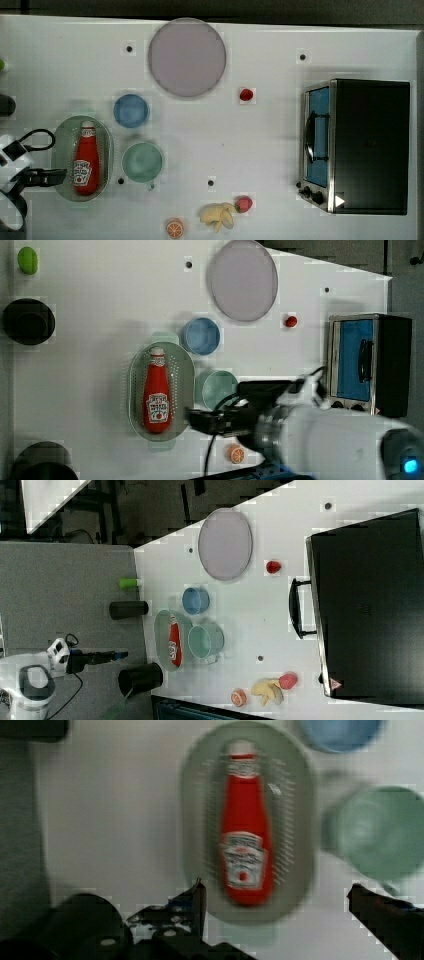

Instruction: Pick ketchup from strainer and place it on the table

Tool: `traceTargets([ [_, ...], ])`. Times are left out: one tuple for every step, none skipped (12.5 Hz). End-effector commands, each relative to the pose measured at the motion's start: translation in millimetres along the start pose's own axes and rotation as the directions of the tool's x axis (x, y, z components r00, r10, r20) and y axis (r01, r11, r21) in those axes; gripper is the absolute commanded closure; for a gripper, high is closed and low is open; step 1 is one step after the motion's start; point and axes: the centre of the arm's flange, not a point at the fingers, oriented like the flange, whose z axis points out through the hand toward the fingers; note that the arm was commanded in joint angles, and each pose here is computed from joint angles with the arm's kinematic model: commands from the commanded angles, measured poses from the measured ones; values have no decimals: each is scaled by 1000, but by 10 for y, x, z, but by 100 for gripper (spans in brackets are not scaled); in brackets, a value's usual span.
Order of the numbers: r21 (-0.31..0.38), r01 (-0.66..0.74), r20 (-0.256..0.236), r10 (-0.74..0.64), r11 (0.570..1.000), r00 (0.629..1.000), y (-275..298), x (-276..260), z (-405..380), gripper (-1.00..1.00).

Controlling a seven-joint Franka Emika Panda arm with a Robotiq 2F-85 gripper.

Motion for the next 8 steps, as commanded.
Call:
traceTargets([
  [-15, -18, 4, 18, 1000, 1000, 206, -2, 701, -100],
  [-8, 1, -13, -1, 1000, 1000, 230, -32, 884, -100],
  [9, 1, -20, -1, 1000, 1000, 249, -56, 1052, -100],
  [30, -7, -13, 7, 1000, 1000, 266, -81, 1218, -100],
  [49, -14, 0, 14, 999, 1000, 274, -105, 1379, -100],
  [66, -23, 16, 22, 998, 1000, 275, -118, 1524, -100],
  [83, -22, 30, 19, 996, 999, 256, -126, 1651, -100],
  [97, -23, 43, 18, 995, 999, 245, -130, 1771, -100],
])
